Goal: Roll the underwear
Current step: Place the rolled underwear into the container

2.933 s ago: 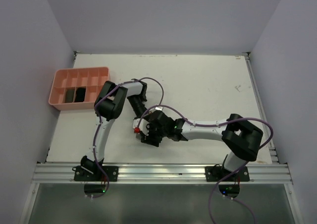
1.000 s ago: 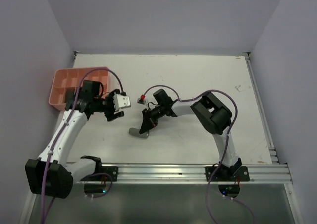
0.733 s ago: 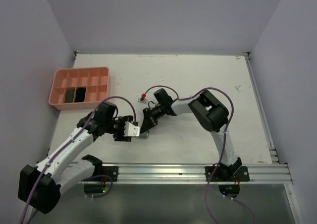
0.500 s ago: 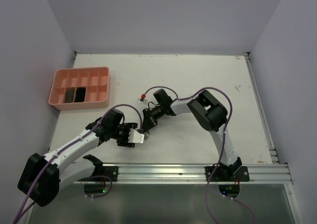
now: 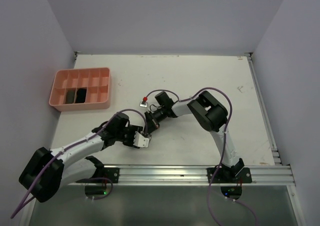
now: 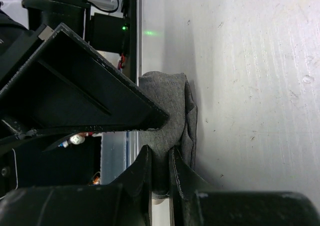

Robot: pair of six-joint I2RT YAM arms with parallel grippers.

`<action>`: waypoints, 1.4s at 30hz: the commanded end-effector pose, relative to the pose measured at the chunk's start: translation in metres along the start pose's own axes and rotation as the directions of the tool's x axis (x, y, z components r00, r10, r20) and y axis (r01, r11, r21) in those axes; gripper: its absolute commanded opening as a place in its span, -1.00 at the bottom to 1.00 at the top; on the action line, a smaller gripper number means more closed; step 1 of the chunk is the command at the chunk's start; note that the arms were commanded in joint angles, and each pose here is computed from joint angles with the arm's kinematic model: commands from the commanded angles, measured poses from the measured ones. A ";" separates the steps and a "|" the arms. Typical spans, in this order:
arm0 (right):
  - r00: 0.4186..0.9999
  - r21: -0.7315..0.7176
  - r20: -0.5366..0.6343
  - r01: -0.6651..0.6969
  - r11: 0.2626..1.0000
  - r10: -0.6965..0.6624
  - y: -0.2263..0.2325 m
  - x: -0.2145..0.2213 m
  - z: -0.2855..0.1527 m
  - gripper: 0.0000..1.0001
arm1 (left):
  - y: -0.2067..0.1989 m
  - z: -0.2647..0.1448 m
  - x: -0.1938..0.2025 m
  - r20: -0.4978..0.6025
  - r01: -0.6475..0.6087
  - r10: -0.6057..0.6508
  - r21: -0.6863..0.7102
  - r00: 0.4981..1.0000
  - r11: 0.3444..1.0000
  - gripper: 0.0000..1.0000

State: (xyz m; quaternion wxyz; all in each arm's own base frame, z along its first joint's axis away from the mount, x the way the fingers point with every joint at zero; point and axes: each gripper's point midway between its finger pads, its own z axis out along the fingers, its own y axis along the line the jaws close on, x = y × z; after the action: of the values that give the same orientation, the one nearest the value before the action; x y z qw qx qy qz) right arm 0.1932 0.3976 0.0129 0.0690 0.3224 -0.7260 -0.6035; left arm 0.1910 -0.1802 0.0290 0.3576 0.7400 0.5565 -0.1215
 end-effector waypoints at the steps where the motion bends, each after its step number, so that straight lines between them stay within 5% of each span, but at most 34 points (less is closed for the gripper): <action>1: 0.956 0.403 -0.045 -0.248 0.881 0.290 -0.115 0.097 0.000 -1.00 | 0.007 0.006 -0.010 0.037 -0.031 0.032 -0.020 0.999 0.999 0.11; 11: 0.953 0.390 -0.034 -0.264 0.882 0.301 -0.117 0.096 -0.003 -1.00 | -0.008 0.022 -0.003 -0.020 0.011 -0.010 0.039 1.000 0.999 -0.06; 17: 0.959 0.409 -0.023 -0.249 0.878 0.283 -0.115 0.092 -0.009 -1.00 | -0.018 0.031 0.012 -0.104 0.070 -0.059 0.111 0.993 0.991 -0.54; 22: 0.956 0.429 0.029 -0.275 0.861 0.290 -0.112 0.083 -0.025 -0.32 | -0.029 0.031 0.013 -0.129 0.109 -0.085 0.189 0.988 0.976 -1.00; 24: 0.959 0.441 0.088 -0.279 0.853 0.269 -0.109 0.071 -0.040 0.09 | -0.034 0.032 0.013 -0.139 0.126 -0.096 0.223 0.986 0.967 -1.00; 26: 0.954 0.459 0.176 -0.298 0.837 0.243 -0.104 0.049 -0.063 0.28 | -0.041 0.032 0.017 -0.165 0.151 -0.110 0.265 0.980 0.952 -1.00; 36: 0.859 0.623 0.511 -0.378 0.685 0.010 -0.067 -0.033 -0.198 0.56 | -0.053 0.032 0.013 -0.259 0.333 -0.251 0.353 0.933 0.875 -1.00; 37: 0.854 0.642 0.520 -0.380 0.666 -0.014 -0.065 -0.035 -0.207 0.70 | -0.044 0.034 0.006 -0.249 0.353 -0.279 0.338 0.927 0.872 -1.00; 38: 0.843 0.652 0.537 -0.388 0.652 -0.035 -0.060 -0.039 -0.218 0.98 | -0.038 0.034 0.002 -0.250 0.422 -0.355 0.315 0.901 0.850 -1.00; 42: 0.820 0.687 0.567 -0.417 0.595 -0.079 -0.046 -0.039 -0.245 0.97 | 0.021 0.037 -0.018 -0.184 0.606 -0.579 0.168 0.794 0.777 -1.00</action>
State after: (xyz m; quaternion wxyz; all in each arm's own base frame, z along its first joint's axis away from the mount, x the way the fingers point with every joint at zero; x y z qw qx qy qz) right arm 0.3564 0.2439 0.0486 -0.2042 0.0779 -0.9058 -0.3629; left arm 0.2110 -0.2284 0.0181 0.2256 0.6704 0.6736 -0.2144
